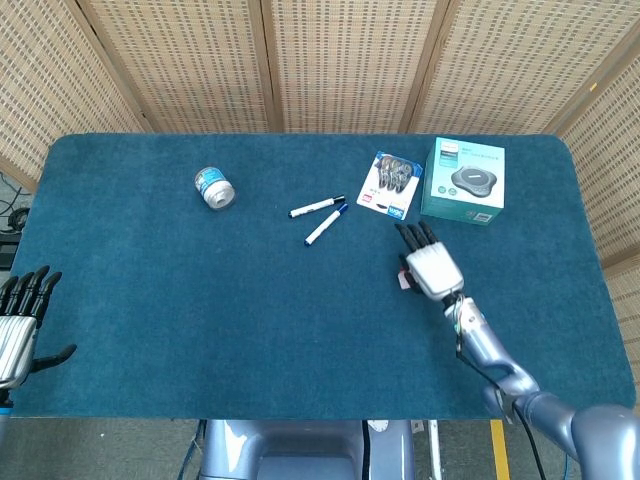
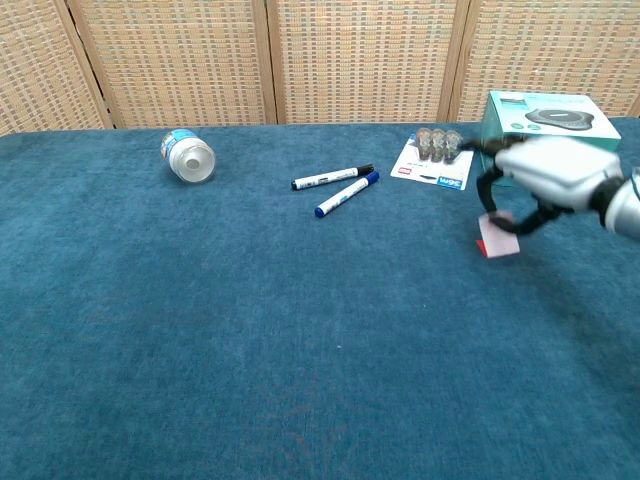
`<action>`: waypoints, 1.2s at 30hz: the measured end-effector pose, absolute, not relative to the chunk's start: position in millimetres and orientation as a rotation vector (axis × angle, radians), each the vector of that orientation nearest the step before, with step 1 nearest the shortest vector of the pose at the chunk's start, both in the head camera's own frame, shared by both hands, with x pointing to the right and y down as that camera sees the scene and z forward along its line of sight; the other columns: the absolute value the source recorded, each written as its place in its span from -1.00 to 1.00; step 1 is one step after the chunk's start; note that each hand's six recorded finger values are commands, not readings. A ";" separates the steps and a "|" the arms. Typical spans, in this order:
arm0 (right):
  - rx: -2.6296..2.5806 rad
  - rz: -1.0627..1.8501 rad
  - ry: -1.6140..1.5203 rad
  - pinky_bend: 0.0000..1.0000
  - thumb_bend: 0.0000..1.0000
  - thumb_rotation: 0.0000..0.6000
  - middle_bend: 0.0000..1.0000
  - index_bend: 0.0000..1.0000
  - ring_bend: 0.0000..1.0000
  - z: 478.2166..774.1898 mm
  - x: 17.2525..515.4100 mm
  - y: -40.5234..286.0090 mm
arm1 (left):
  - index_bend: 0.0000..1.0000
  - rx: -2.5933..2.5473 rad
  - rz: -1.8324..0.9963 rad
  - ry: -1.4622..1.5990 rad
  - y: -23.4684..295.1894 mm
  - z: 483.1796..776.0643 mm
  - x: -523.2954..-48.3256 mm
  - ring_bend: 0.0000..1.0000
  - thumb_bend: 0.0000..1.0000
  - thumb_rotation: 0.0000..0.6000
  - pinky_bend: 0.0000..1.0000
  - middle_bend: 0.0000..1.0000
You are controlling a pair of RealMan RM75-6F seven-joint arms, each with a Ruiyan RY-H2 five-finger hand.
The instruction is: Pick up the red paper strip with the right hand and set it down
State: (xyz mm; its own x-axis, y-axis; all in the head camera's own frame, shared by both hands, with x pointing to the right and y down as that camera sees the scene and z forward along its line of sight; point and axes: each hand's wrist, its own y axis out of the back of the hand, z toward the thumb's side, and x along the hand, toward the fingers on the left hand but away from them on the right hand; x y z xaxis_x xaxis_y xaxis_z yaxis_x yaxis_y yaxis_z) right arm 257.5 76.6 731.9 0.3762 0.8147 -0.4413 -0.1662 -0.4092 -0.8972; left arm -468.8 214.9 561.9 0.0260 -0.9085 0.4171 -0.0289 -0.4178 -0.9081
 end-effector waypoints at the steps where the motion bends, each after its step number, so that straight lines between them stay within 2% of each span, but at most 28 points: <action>1: -1.614 1.236 -0.599 -0.99 0.03 1.00 -1.00 0.42 -1.00 730.3 258.1 66.2 | -1.00 -1.555 -1.488 0.985 214.9 561.9 -468.8 -1.00 -1.00 1.00 -1.00 -1.00; 5: -1.519 1.273 -0.677 -0.98 0.04 1.00 -0.98 0.42 -1.00 715.8 260.6 19.1 | -1.00 -1.556 -1.488 0.987 215.1 561.7 -469.0 -1.00 -1.00 1.00 -1.00 -1.00; 9: -1.461 1.255 -0.735 -0.97 0.05 1.00 -0.97 0.41 -1.00 697.7 264.6 0.2 | -1.00 -1.557 -1.489 0.989 215.2 561.7 -469.5 -1.00 -1.00 1.00 -1.00 -1.00; 10: -1.453 1.246 -0.748 -0.97 0.04 1.00 -0.97 0.36 -1.00 693.2 265.7 -1.6 | -1.00 -1.557 -1.490 0.990 215.3 561.6 -469.6 -1.00 -1.00 1.00 -1.00 -1.00; 11: -1.449 1.233 -0.766 -0.97 0.02 1.00 -0.98 0.26 -1.00 687.4 266.9 -3.1 | -1.00 -1.558 -1.490 0.991 215.4 561.5 -469.8 -1.00 -1.00 1.00 -1.00 -1.00; 12: -1.449 1.225 -0.778 -0.97 -0.11 1.00 -0.99 0.00 -1.00 683.5 268.0 -3.4 | -1.00 -1.558 -1.490 0.991 215.5 561.4 -469.9 -1.00 -1.00 1.00 -1.00 -1.00; 13: -1.453 1.217 -0.791 -0.97 -0.32 1.00 -1.00 -0.35 -1.00 679.8 269.3 -3.3 | -1.00 -1.559 -1.489 0.992 215.5 561.3 -469.9 -1.00 -1.00 1.00 -1.00 -1.00; 15: -1.467 1.201 -0.823 -0.97 -0.73 1.00 -1.00 -0.83 -1.00 671.0 273.3 -1.5 | -1.00 -1.561 -1.489 0.993 215.8 561.1 -470.0 -1.00 -1.00 1.00 -1.00 -1.00; 16: -1.476 1.194 -0.837 -0.97 -0.87 1.00 -1.00 -0.95 -1.00 667.1 275.1 -0.1 | -1.00 -1.562 -1.489 0.994 215.9 561.1 -470.0 -1.00 -1.00 1.00 -1.00 -1.00; 19: -1.503 1.168 -0.879 -0.97 -1.00 1.00 -1.00 -1.00 -1.00 651.1 281.8 7.0 | -1.00 -1.567 -1.488 0.995 216.0 560.9 -469.8 -1.00 -1.00 1.00 -1.00 -1.00; 24: -1.522 1.123 -0.945 -0.98 -1.00 1.00 -1.00 -1.00 -1.00 617.6 302.0 30.4 | -1.00 -1.573 -1.485 0.997 216.4 560.5 -470.1 -1.00 -1.00 1.00 -1.00 -1.00; 29: -1.521 1.150 -0.973 -0.99 -1.00 1.00 -1.00 -1.00 -1.00 596.6 336.6 74.9 | -1.00 -1.582 -1.481 0.998 216.8 560.0 -470.5 -1.00 -1.00 1.00 -1.00 -1.00; 36: -1.530 1.204 -1.004 -0.99 -1.00 1.00 -1.00 -1.00 -1.00 586.4 366.3 136.4 | -1.00 -1.581 -1.475 0.998 217.4 559.2 -470.9 -1.00 -1.00 1.00 -1.00 -1.00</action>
